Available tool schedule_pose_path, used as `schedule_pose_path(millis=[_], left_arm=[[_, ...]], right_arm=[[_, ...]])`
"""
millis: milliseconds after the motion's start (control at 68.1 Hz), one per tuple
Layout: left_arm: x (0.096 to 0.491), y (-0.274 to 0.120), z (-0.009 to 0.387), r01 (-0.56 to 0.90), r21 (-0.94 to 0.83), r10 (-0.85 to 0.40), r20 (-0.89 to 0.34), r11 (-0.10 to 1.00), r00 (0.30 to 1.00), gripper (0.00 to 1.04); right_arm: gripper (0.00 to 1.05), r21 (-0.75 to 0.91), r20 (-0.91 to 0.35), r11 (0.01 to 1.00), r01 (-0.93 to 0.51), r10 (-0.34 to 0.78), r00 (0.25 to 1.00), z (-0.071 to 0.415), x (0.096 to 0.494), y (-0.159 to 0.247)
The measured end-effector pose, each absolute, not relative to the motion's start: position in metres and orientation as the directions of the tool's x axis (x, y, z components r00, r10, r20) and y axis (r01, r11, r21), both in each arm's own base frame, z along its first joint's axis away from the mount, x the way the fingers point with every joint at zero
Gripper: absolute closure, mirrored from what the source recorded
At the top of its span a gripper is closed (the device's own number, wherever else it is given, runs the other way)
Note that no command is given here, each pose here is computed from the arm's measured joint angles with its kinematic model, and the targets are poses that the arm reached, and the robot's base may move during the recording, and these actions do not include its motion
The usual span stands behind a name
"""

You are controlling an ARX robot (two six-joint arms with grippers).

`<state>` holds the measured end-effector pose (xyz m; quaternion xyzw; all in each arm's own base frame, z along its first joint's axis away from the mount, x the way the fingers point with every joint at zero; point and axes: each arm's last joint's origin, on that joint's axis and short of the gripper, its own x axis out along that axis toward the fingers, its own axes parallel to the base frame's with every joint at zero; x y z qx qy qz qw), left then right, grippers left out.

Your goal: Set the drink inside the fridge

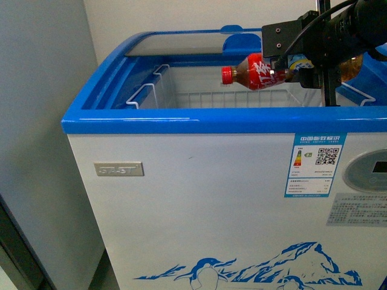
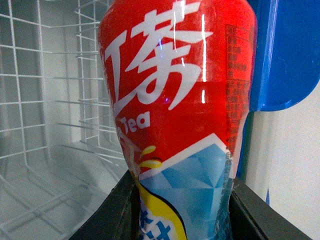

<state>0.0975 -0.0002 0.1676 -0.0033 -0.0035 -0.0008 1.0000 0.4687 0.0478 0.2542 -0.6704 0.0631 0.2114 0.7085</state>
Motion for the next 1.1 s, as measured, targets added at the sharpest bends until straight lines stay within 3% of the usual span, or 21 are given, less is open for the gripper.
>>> schedule_pose_path(millis=[249, 837, 1101], left_arm=[[0.097, 0.000, 0.168, 0.002, -0.007, -0.002, 0.009, 1.000, 1.000, 1.02], [0.097, 0.000, 0.168, 0.002, -0.005, -0.002, 0.008, 1.000, 1.000, 0.08], [0.097, 0.000, 0.168, 0.002, -0.004, -0.002, 0.008, 1.000, 1.000, 0.08]], right_arm=[[0.69, -0.938, -0.336, 0.014, -0.348, 0.220, 0.916, 0.242, 0.476, 0.055], [0.69, -0.928, -0.360, 0.027, -0.372, 0.204, 0.911, 0.212, 0.477, 0.073], [0.69, -0.910, -0.396, 0.047, -0.413, 0.201, 0.896, 0.209, 0.467, 0.072]])
